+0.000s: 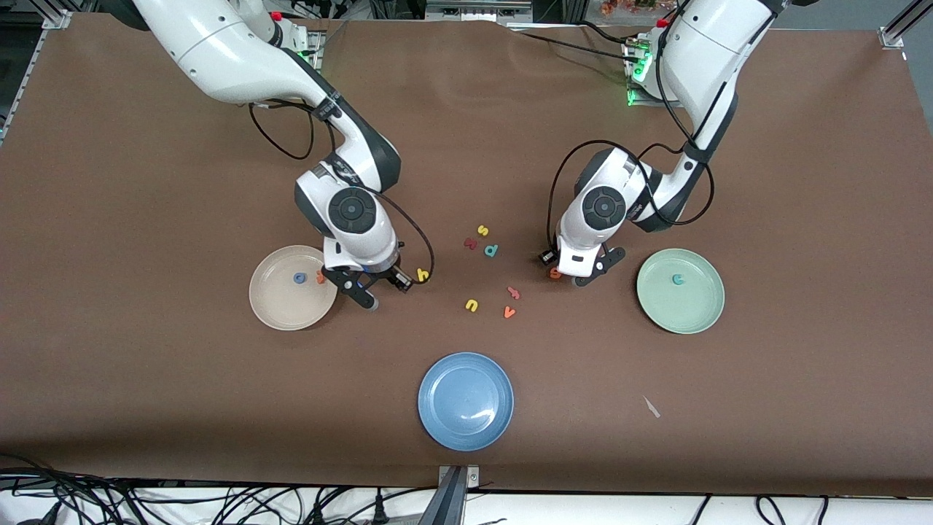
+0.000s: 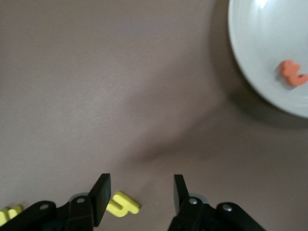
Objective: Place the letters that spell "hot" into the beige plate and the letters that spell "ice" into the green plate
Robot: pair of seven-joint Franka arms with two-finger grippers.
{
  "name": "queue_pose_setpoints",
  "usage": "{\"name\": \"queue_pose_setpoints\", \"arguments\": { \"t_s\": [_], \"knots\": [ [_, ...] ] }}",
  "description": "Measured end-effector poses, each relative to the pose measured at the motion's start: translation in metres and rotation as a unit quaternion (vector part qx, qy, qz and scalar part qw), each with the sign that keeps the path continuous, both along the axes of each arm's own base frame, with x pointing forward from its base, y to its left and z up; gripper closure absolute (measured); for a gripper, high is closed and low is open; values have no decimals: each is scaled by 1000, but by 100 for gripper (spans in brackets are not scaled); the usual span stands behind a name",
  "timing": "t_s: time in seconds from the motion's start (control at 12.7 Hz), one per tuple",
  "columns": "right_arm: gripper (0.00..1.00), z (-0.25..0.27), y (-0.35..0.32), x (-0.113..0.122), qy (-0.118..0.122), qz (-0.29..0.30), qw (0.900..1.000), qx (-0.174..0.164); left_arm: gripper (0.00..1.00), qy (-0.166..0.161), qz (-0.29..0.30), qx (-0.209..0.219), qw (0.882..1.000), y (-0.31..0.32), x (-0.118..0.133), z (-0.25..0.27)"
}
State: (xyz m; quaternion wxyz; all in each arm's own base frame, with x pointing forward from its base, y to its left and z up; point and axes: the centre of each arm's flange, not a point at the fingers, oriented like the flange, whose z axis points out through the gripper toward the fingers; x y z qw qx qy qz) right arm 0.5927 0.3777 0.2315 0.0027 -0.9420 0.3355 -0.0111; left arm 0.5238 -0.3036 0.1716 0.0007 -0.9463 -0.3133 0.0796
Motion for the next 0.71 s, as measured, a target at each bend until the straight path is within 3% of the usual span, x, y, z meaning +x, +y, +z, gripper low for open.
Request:
{"name": "queue_pose_setpoints", "arguments": {
  "t_s": [0.16, 0.24, 0.31, 0.71],
  "knots": [
    [39, -3, 16, 2, -3, -24, 1000, 7, 72, -1, -4, -1, 1000, -5, -2, 1],
    [39, -4, 23, 2, -4, -35, 999, 11, 74, -1, -4, -1, 1000, -6, -2, 1],
    [39, -7, 30, 1, -3, -41, 999, 12, 82, -1, -4, -1, 1000, -6, -2, 1],
    [38, -37, 50, -16, 9, -63, 998, 2, 93, -1, -3, 1, 1000, -4, -1, 2]
  ]
}}
